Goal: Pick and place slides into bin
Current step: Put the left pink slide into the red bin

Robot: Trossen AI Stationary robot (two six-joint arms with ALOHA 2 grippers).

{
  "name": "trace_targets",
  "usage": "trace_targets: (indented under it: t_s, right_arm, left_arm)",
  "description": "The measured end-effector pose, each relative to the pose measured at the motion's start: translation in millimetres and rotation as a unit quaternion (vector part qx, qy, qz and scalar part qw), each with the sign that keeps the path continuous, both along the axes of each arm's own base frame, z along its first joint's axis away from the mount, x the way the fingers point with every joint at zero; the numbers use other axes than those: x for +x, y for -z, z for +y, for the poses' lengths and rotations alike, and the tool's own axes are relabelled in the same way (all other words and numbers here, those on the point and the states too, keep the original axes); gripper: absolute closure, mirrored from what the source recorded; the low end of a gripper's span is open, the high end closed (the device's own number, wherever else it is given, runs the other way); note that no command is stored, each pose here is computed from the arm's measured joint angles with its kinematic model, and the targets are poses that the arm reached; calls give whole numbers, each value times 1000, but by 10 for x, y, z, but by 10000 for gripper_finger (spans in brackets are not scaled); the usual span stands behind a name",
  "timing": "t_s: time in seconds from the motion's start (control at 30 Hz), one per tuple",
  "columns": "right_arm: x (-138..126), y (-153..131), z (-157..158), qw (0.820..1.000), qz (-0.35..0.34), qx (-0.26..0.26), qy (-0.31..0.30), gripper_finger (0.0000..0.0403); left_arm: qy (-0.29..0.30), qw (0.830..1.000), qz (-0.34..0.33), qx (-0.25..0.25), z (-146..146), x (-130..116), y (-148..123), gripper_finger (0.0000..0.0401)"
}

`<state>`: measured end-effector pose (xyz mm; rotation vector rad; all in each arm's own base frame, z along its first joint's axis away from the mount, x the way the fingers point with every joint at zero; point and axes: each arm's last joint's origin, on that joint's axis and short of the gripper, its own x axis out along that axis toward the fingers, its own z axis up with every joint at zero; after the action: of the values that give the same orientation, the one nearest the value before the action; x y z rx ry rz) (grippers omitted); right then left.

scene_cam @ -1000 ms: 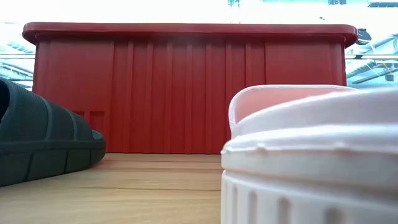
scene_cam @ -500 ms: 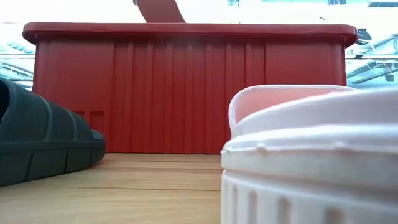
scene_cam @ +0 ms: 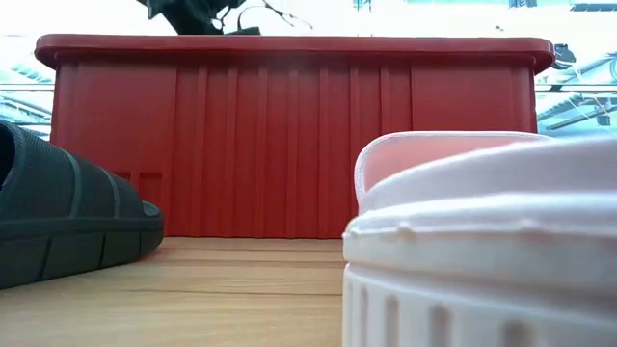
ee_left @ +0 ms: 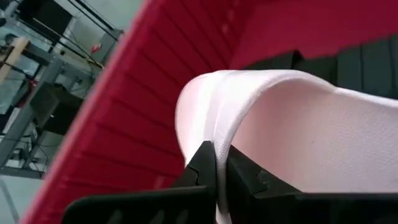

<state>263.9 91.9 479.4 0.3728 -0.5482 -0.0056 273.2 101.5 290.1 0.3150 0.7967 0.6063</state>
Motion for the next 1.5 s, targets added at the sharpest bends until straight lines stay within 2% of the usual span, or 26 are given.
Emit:
trace_targets:
  t_s: [0.23, 0.53, 0.73, 1.13, 1.4, 1.5]
  right_arm:
    - [26, -1, -83, 1000, -2, 5, 12, 149]
    - [48, 2, -146, 1000, -1, 12, 20, 149]
    - [50, 7, -160, 999, 4, 22, 40, 149]
    - [51, 12, -168, 998, 7, 33, 48, 149]
    - [59, 22, -174, 998, 12, 39, 50, 149]
    - [60, 23, -174, 998, 13, 38, 50, 149]
  left_arm:
    - [-24, 999, 48, -1, 122, 108, 448, 379]
    - [-30, 999, 43, -10, 357, 277, 721, 376]
    - [-11, 997, 70, -16, 451, 351, 934, 375]
    - [1, 997, 79, -13, 577, 443, 1168, 375]
    - [19, 996, 83, -8, 590, 450, 1176, 373]
    - [30, 996, 78, -17, 583, 456, 1178, 358]
